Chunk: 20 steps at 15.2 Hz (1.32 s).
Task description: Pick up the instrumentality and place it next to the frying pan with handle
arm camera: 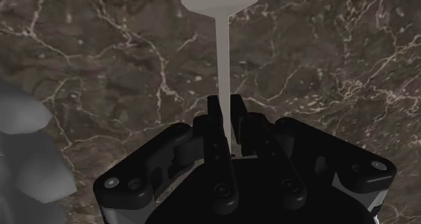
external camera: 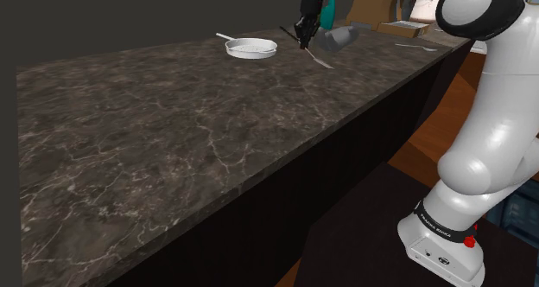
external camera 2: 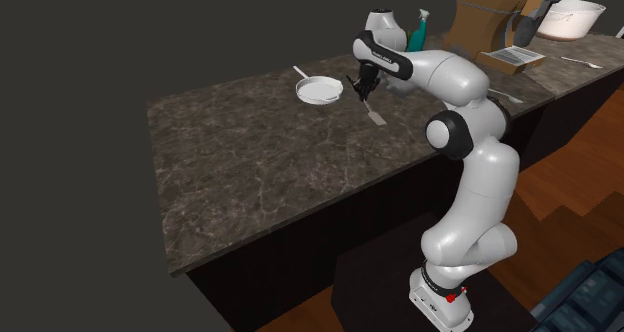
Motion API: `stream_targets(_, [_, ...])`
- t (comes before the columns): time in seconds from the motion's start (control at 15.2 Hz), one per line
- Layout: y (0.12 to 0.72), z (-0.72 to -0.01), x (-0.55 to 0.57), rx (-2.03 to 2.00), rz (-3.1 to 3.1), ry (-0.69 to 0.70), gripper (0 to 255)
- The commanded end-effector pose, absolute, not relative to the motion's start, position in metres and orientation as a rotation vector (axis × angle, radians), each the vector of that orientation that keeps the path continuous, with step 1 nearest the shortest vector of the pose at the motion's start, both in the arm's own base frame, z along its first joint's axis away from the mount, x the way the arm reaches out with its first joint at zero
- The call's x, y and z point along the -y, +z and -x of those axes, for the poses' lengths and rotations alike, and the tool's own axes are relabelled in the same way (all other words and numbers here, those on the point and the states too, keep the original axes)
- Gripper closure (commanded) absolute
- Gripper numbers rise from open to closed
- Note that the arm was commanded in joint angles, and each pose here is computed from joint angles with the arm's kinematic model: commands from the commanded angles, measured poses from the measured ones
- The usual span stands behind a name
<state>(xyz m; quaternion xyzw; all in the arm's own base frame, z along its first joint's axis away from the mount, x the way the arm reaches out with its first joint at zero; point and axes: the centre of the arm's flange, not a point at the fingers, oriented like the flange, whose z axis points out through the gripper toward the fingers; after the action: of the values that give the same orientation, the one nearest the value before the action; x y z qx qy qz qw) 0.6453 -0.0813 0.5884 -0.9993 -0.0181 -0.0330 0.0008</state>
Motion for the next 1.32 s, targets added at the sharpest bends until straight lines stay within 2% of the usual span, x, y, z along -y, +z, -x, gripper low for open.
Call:
stream_targets(0.0, [0.579, -0.645, 0.082, 0.057, 3.138, -0.104, 255])
stream_targets(0.33, [0.554, -0.645, 0.082, 0.057, 3.138, -0.104, 255])
stream_targets(0.79, [0.554, -0.645, 0.082, 0.057, 3.138, -0.104, 255])
stream_targets(0.86, [0.554, -0.645, 0.082, 0.057, 3.138, -0.104, 0])
stream_targets(1.25, [0.567, -0.644, 0.082, 0.057, 3.138, -0.104, 0])
